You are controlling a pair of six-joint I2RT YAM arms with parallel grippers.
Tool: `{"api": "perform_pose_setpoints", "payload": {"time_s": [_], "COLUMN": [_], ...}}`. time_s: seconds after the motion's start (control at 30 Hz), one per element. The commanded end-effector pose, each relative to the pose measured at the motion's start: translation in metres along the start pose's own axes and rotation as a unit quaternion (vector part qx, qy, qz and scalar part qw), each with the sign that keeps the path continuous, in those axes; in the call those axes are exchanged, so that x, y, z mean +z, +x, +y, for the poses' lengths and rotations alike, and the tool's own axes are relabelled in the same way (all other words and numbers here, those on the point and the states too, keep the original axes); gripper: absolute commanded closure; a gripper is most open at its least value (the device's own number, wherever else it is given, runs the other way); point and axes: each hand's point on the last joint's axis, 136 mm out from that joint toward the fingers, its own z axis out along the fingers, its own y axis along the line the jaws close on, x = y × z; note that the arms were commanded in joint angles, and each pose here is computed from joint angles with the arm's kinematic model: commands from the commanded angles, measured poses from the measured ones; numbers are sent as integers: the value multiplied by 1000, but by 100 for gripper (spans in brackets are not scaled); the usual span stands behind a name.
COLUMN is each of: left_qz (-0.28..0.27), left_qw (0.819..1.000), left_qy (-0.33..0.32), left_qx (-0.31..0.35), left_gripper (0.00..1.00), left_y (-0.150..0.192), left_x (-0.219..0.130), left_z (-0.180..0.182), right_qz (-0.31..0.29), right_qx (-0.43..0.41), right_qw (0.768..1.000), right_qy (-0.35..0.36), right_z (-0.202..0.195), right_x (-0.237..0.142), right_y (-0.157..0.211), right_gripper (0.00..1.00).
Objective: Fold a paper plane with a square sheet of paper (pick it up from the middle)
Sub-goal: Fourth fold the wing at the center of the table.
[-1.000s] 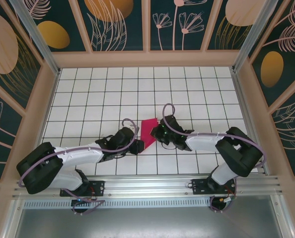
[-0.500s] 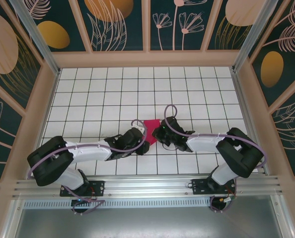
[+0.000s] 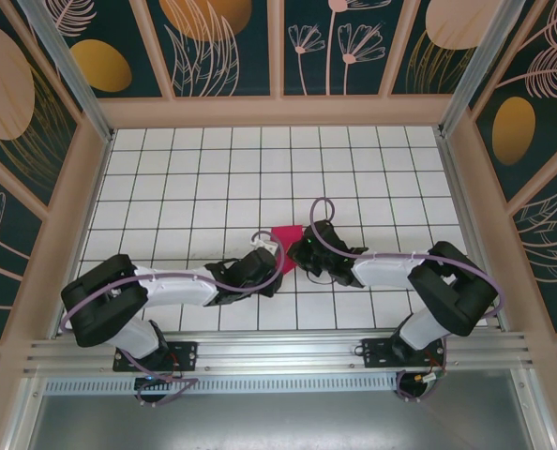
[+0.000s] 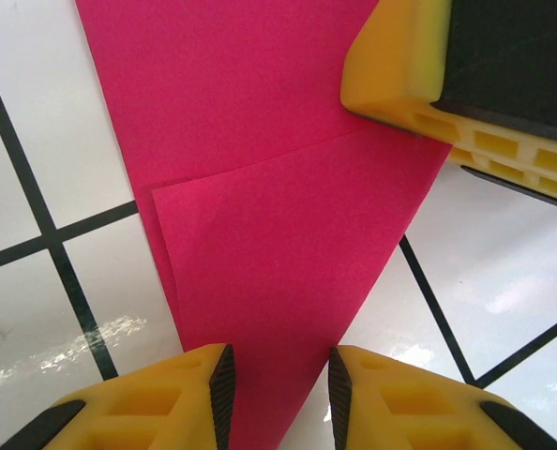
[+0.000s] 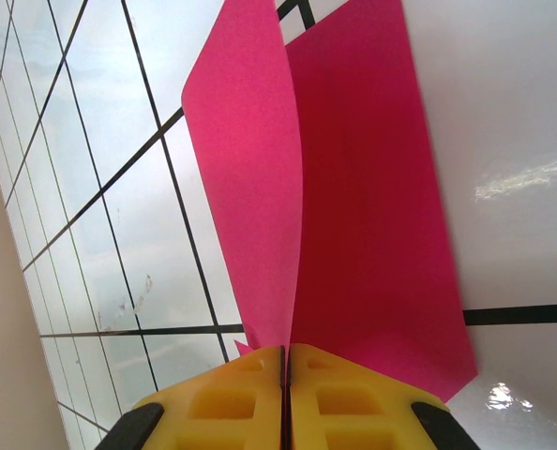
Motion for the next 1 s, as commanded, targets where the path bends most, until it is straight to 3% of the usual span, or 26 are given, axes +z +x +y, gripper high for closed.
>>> {"api": "perform_pose_setpoints", "payload": {"time_s": [0.0,0.37,0.53,0.97], "left_qz": [-5,-27,-22,-34], "left_qw": [1000,998,998,997], "left_qy": [-18,-62,-62,-59], "left_qx": [1,-4,-1,25], "left_gripper": [66,68,74,55], "left_y": [-2,-8,-4,-12], "left_x": [3,1,1,-6], "left_z": [-1,7,8,4], "right_qz": [-7,-5,-4,1], "right_qx": [5,4,3,-5], "right_qw": [1000,1000,1000,1000], "right_qy": [-20,-22,-24,-30], "right_z": [16,17,21,36], "right_x": [-4,-3,-4,-4], "right_y": [-4,-3,-4,-6], "right_gripper": [89,89,89,90]}}
